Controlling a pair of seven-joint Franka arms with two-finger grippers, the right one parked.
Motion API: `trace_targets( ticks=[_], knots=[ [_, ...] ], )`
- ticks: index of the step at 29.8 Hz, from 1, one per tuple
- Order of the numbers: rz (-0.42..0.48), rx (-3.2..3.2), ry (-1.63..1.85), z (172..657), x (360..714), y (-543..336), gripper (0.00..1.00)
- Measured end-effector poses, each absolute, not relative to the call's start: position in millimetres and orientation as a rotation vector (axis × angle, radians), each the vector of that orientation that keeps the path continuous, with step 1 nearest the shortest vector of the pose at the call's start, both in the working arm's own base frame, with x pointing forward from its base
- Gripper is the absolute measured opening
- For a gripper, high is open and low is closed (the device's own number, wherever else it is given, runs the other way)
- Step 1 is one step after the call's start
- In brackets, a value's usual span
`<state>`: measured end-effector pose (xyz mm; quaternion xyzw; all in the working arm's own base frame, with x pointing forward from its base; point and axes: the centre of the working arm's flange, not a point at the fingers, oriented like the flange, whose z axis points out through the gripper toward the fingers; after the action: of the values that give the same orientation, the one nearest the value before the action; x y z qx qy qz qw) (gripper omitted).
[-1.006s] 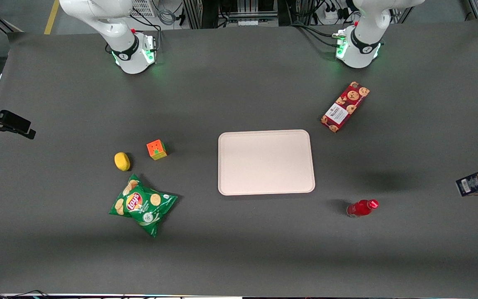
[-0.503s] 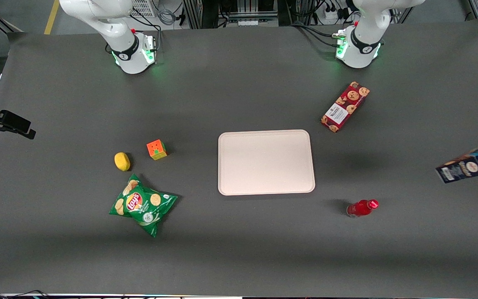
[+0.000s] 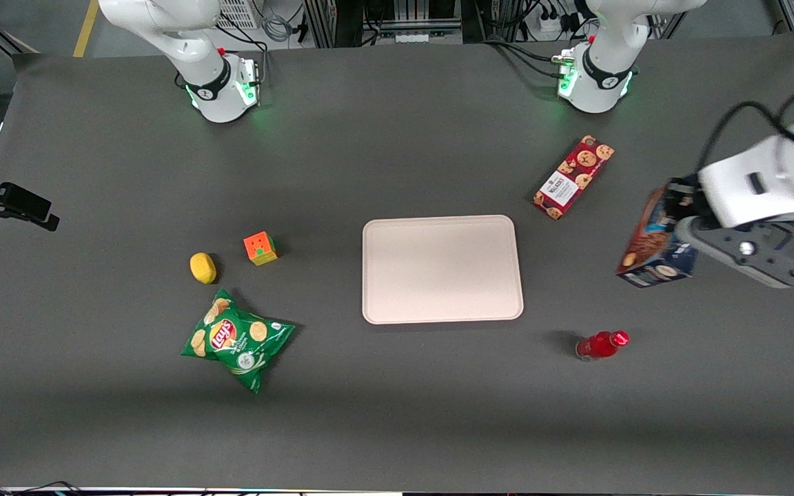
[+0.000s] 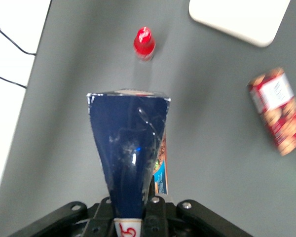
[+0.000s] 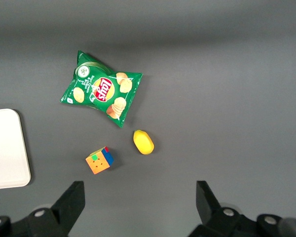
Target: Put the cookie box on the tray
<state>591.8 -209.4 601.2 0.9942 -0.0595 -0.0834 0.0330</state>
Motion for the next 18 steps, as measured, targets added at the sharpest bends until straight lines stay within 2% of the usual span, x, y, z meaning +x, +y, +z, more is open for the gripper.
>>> trace_targets(
  ticks=[10, 18],
  knots=[
    [-0.291, 3.072, 0.101, 542, 587, -252, 0.16],
    [-0.277, 3.065, 0.122, 485, 571, -289, 0.16]
  ],
)
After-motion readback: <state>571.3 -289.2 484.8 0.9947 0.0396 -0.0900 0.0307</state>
